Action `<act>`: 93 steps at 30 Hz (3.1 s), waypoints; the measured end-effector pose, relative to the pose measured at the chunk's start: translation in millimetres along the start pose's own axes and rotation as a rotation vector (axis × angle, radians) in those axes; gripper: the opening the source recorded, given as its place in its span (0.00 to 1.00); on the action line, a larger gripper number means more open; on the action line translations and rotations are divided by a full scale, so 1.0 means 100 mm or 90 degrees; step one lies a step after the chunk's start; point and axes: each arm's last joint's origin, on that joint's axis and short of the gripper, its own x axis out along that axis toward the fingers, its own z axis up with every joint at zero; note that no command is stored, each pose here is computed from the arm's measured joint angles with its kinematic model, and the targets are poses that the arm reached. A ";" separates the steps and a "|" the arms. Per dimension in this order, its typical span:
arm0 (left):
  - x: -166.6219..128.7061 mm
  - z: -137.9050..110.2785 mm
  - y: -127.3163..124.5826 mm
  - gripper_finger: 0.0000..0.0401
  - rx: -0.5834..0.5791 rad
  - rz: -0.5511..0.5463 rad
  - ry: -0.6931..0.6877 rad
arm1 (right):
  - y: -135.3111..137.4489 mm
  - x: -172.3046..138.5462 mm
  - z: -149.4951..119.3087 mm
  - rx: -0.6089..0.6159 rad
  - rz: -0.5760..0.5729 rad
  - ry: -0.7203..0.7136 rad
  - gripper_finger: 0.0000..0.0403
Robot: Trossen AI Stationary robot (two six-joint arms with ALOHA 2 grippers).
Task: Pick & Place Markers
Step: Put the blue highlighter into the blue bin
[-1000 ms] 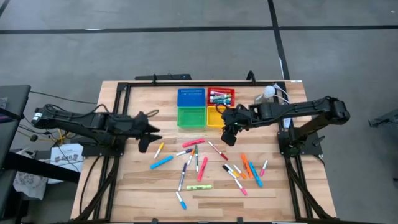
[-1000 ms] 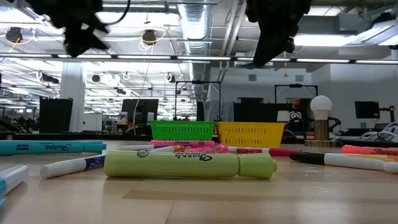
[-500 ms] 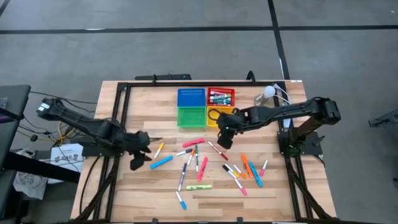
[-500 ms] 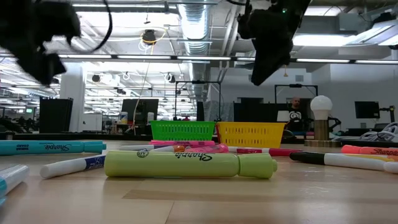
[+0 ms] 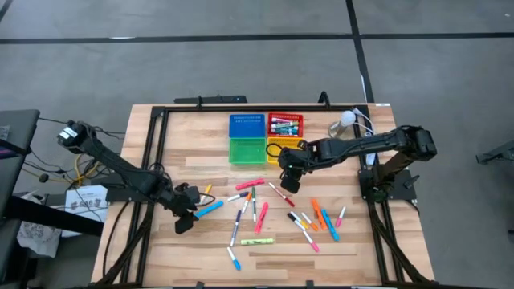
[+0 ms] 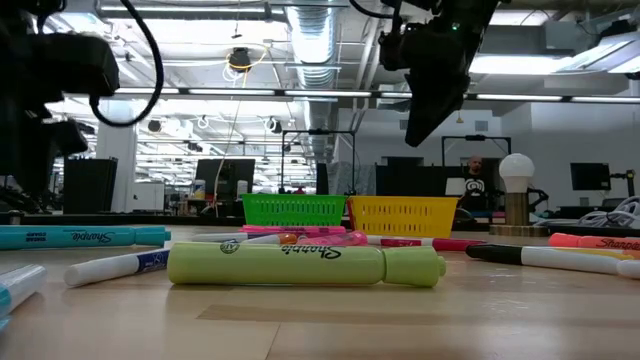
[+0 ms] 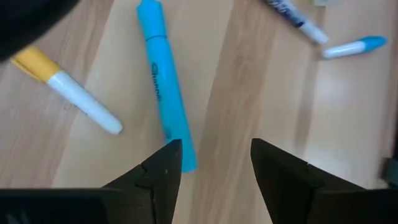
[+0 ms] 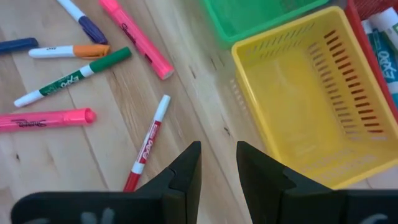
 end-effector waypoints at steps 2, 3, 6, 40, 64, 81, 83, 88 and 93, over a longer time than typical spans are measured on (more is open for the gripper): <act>0.04 -0.01 0.00 0.48 0.003 0.015 0.004 | -0.01 0.00 0.01 0.004 0.000 -0.004 0.23; 0.06 -0.01 -0.01 0.48 0.004 0.018 0.004 | -0.02 0.00 0.01 0.005 0.000 -0.005 0.23; 0.12 -0.01 -0.01 0.48 0.005 0.033 0.010 | -0.02 0.00 0.02 0.005 0.000 -0.007 0.23; 0.48 -0.07 0.05 0.26 -0.016 0.154 0.033 | 0.01 0.00 0.00 -0.017 0.003 -0.003 0.23; 0.14 0.10 0.06 0.21 -0.008 0.165 -0.147 | 0.01 0.00 0.01 -0.016 0.004 -0.005 0.23; -0.32 0.61 0.38 0.21 -0.007 0.344 -0.452 | 0.03 -0.01 0.09 -0.006 0.022 -0.058 0.23; -0.40 0.69 0.41 0.21 -0.013 0.376 -0.507 | 0.03 -0.01 0.09 -0.005 0.022 -0.060 0.23; -0.58 0.86 0.50 0.21 -0.042 0.402 -0.606 | 0.03 -0.01 0.10 -0.004 0.023 -0.063 0.23; -0.65 0.94 0.58 0.21 -0.002 0.289 -0.605 | 0.03 -0.01 0.09 -0.007 0.021 -0.062 0.23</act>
